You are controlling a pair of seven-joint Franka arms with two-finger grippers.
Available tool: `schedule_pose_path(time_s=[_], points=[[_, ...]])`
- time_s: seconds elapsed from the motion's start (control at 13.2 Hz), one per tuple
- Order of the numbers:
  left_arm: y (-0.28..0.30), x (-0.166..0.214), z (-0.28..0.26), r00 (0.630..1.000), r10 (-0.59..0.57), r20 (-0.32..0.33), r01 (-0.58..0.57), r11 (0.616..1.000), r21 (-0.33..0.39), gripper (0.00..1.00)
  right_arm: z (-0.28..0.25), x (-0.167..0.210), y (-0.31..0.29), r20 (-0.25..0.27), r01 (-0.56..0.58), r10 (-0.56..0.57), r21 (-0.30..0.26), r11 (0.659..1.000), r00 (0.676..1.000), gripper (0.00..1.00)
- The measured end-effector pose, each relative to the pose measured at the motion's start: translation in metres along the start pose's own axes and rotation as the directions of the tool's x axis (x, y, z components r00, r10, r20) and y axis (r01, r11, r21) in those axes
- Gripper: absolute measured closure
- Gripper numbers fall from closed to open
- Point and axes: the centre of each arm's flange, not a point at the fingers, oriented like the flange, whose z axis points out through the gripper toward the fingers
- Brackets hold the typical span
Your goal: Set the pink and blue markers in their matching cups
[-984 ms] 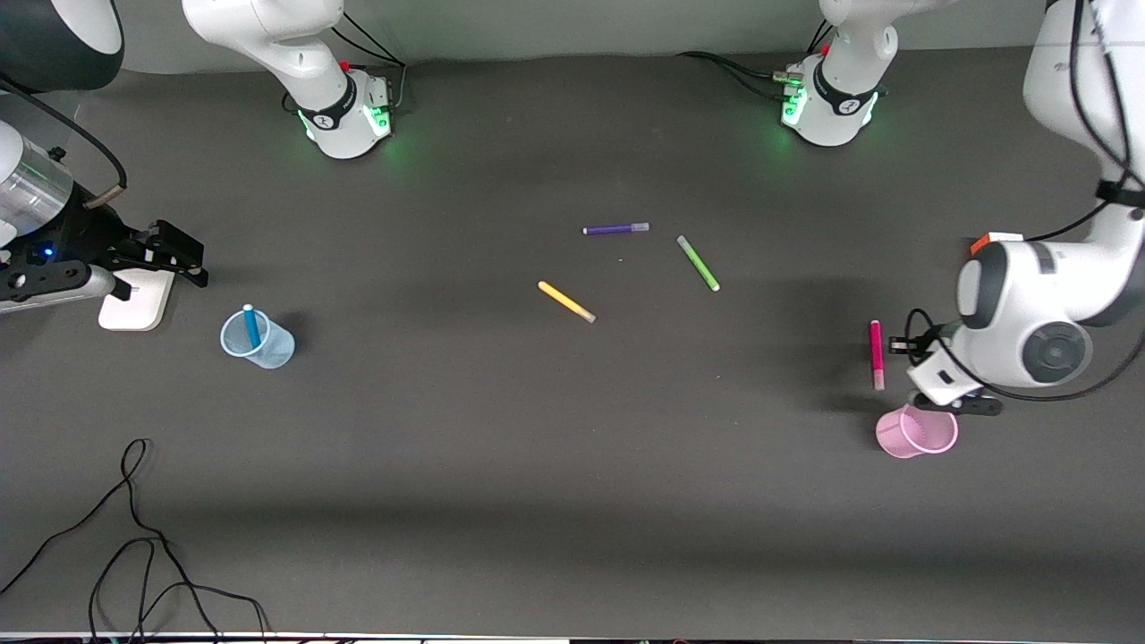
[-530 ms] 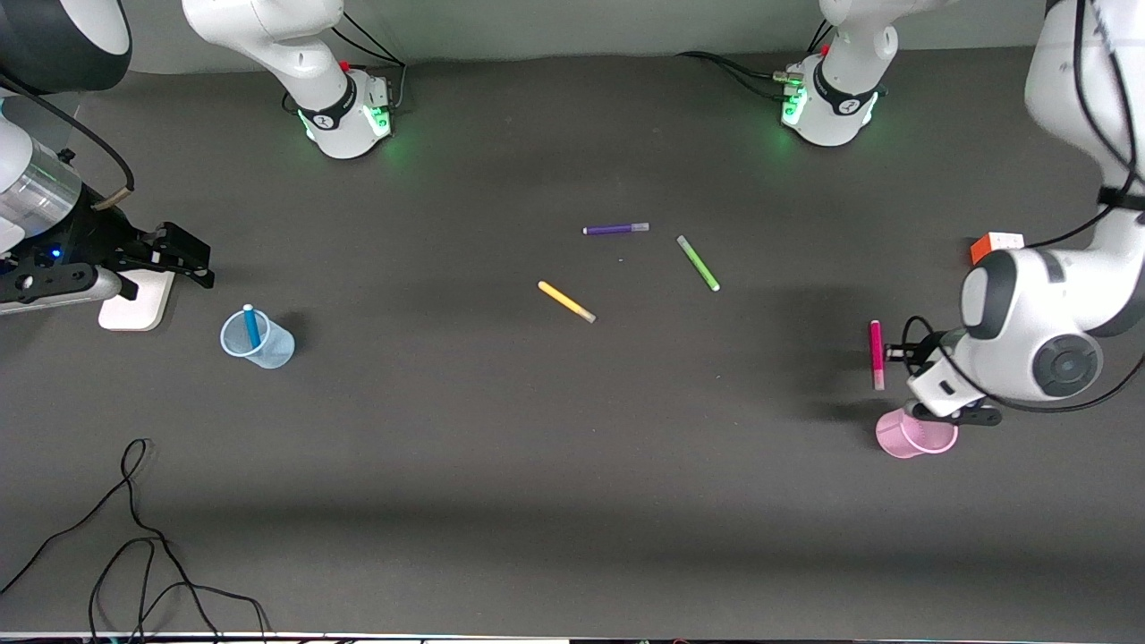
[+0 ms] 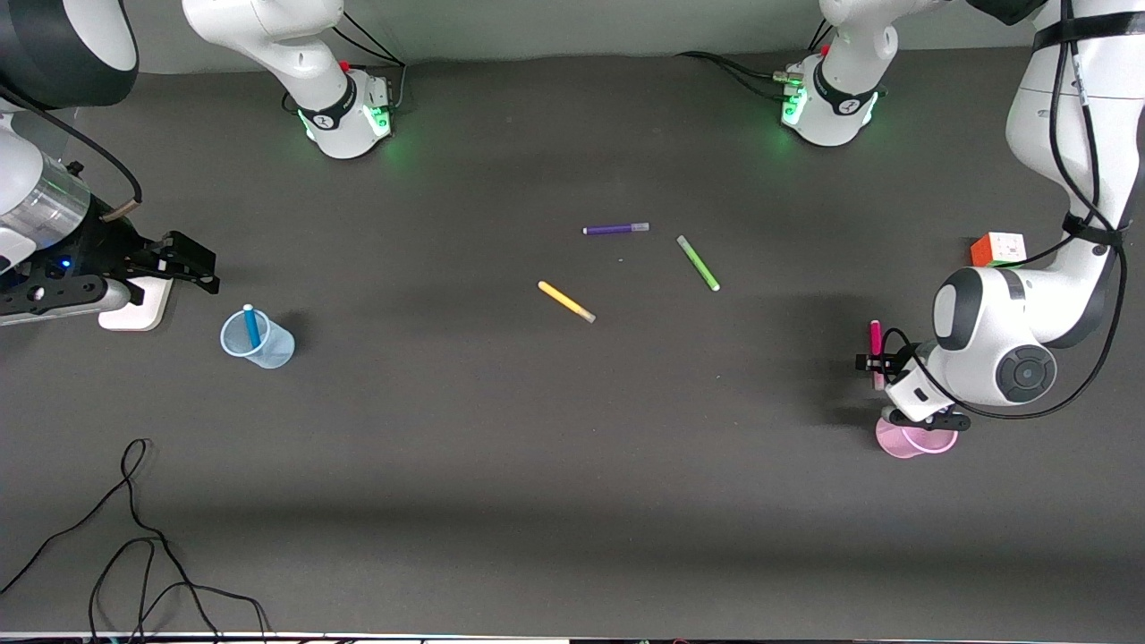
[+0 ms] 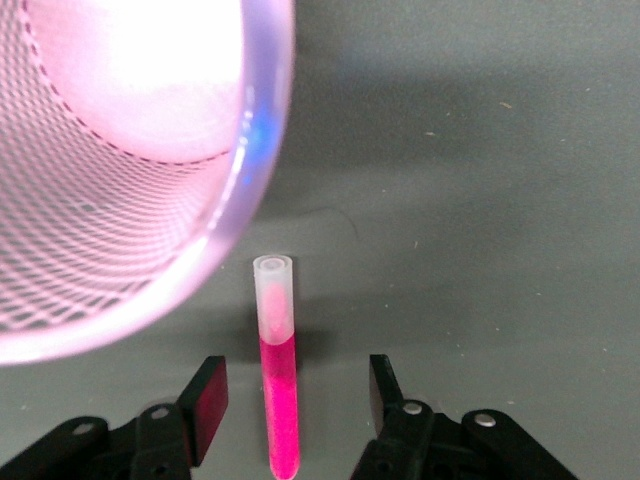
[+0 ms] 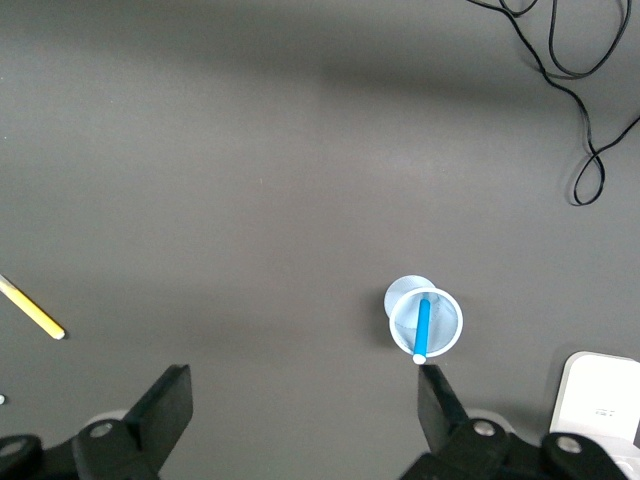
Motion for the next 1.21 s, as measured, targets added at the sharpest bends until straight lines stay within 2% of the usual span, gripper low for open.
schedule_pose_path(time_s=[0.15, 0.68, 0.83, 1.21], points=[[-0.001, -0.002, 0.006, 1.0, 0.001, -0.005, -0.001, 1.0, -0.002, 0.57, 0.005, 0.002, 0.0, 0.008, 0.0, 0.0, 0.0, 1.0, 1.0, 0.0], [-0.023, -0.007, 0.01, 1.0, 0.014, -0.004, -0.014, 1.0, -0.011, 0.64, 0.015, 0.006, 0.0, 0.026, -0.001, 0.001, -0.001, 1.0, 1.0, 0.0], [-0.022, -0.007, 0.01, 1.0, 0.016, -0.004, -0.016, 1.0, -0.012, 0.83, 0.025, 0.01, 0.001, 0.041, -0.003, 0.003, -0.001, 1.0, 0.999, 0.0], [-0.021, -0.008, 0.007, 1.0, 0.016, 0.002, -0.016, 1.0, -0.012, 0.85, 0.028, 0.015, 0.004, 0.023, -0.008, 0.008, -0.003, 1.0, 1.0, 0.0]])
